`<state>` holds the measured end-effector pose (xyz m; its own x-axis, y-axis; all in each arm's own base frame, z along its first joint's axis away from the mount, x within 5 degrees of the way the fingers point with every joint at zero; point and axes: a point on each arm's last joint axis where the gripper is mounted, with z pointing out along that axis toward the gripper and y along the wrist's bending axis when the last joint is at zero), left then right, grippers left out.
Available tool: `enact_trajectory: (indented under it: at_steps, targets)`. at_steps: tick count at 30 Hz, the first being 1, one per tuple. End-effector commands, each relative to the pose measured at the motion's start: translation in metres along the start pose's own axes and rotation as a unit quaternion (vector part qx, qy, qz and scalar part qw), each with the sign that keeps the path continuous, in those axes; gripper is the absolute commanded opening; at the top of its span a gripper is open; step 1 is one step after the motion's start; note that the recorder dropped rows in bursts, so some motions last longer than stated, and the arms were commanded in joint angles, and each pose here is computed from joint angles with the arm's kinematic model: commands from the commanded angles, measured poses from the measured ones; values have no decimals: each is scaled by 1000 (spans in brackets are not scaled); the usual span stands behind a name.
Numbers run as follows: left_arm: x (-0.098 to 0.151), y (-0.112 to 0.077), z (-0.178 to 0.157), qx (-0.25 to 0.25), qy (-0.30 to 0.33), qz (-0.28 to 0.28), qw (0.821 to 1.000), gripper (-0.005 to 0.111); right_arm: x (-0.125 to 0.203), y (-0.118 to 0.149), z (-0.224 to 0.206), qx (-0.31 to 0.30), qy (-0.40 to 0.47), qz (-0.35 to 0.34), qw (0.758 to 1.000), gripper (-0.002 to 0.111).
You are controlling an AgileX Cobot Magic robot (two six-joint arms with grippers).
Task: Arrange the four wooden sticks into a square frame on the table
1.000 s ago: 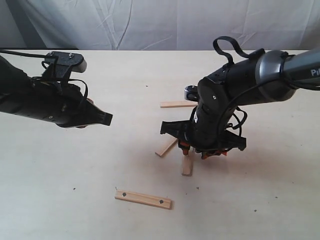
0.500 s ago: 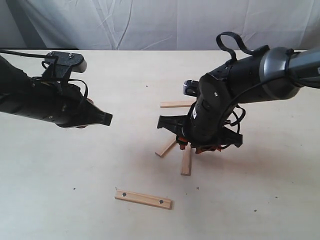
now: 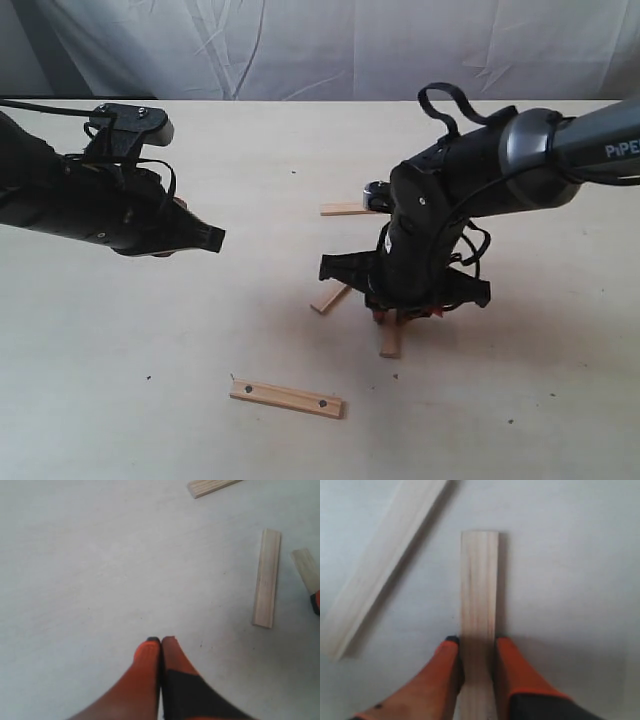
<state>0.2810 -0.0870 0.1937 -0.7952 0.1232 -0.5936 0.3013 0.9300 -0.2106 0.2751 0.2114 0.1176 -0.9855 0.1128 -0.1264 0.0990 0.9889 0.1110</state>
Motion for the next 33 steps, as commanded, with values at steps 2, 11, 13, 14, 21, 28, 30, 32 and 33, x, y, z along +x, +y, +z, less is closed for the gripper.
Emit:
enact_trajectory:
  at_steps: [2,11,13,14,21,28,30,32,33]
  targets:
    - [2,1,0,-2,2,-1,1000,0,-13,-26,-31,9,11,-41,999,0]
    - [2,1,0,-2,2,-1,1000,0,-9,-61,-18,72,21,-79,994,1]
    - [2,1,0,-2,2,-1,1000,0,-6,-64,-13,83,26,-84,993,1]
    - [2,1,0,-2,2,-1,1000,0,-5,-65,-11,87,31,-84,992,3]
    - [2,1,0,-1,4,-1,1000,0,-6,-64,-12,86,29,-85,992,50]
    - [2,1,0,-1,4,-1,1000,0,-7,-58,-33,41,8,-98,994,48]
    - [2,1,0,-1,4,-1,1000,0,-6,-54,-31,21,12,-101,995,41]
    - [2,1,0,-1,4,-1,1000,0,-6,-53,-27,17,14,-97,995,32]
    - [2,1,0,-1,4,-1,1000,0,-6,-53,-25,18,16,-97,995,29]
